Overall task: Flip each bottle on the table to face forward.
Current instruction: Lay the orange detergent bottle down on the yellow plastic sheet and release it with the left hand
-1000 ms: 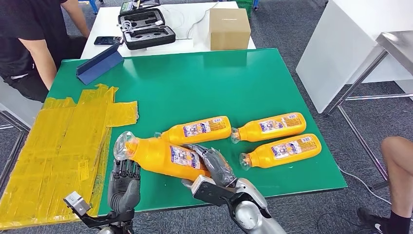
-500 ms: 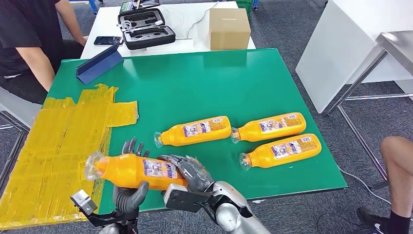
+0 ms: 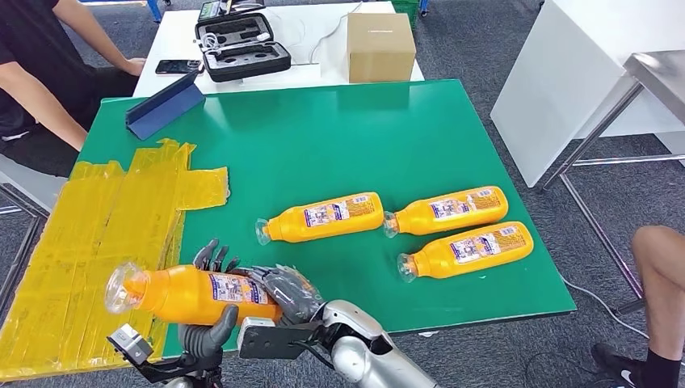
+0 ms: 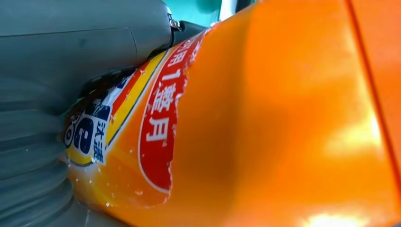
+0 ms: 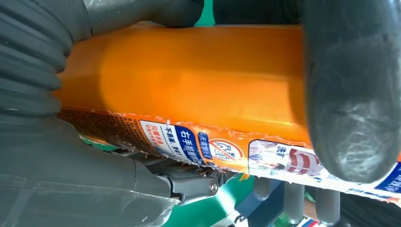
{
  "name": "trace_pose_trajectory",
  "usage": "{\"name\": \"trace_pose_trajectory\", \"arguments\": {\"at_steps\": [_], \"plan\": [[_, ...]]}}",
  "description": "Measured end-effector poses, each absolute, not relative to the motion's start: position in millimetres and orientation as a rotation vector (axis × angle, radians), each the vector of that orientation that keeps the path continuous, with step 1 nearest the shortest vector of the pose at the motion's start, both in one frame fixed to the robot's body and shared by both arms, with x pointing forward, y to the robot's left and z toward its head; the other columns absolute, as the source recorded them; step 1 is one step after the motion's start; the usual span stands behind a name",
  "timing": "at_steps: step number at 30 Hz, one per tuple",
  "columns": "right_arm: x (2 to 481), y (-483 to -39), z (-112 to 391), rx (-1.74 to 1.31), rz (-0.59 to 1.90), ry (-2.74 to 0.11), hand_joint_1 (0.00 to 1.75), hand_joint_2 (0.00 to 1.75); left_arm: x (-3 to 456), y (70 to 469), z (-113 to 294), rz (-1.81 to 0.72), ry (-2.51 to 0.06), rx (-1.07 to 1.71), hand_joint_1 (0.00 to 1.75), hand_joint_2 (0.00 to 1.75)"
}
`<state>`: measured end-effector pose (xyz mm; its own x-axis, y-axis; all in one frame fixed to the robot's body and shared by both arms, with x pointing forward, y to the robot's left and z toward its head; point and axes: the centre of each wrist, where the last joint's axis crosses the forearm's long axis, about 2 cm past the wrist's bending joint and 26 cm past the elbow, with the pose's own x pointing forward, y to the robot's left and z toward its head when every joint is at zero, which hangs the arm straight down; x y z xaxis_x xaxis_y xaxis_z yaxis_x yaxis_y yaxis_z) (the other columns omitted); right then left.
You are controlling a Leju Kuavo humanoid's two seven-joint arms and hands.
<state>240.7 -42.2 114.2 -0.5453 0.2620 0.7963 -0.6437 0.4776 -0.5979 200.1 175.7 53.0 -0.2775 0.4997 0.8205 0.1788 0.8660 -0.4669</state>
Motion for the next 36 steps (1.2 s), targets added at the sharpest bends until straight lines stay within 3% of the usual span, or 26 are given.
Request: {"name": "trace_pose_trajectory", "arguments": {"at_steps": [11,15,23,27,32,36], "plan": [[241.1,-40.9,110.8,0.324,1.241,-1.775,1.75,1.75,198.4,178.4,49.3,0.348,-1.847,-0.505,1.75,1.75],[239.9,-41.4,109.3,0.291,1.228,-1.793,0.0,1.75,199.4,179.9,49.5,0.339,-1.851,-0.488,1.75,1.75],[236.6,-45.3,112.1,0.172,1.208,-1.845,0.0,1.75,205.4,185.0,56.1,0.275,-1.883,-0.377,1.75,1.75],[236.1,-45.7,113.3,0.169,1.201,-1.853,0.0,0.0,206.4,185.8,57.6,0.267,-1.89,-0.363,1.75,1.75],[239.8,-52.4,115.9,0.143,1.121,-1.875,0.0,0.0,210.8,193.0,61.0,0.174,-1.902,-0.178,1.75,1.75],[262.4,-75.1,129.6,0.08,1.014,-1.902,0.0,0.0,232.6,227.8,74.3,0.0,-1.91,0.257,1.75,1.75]]}}
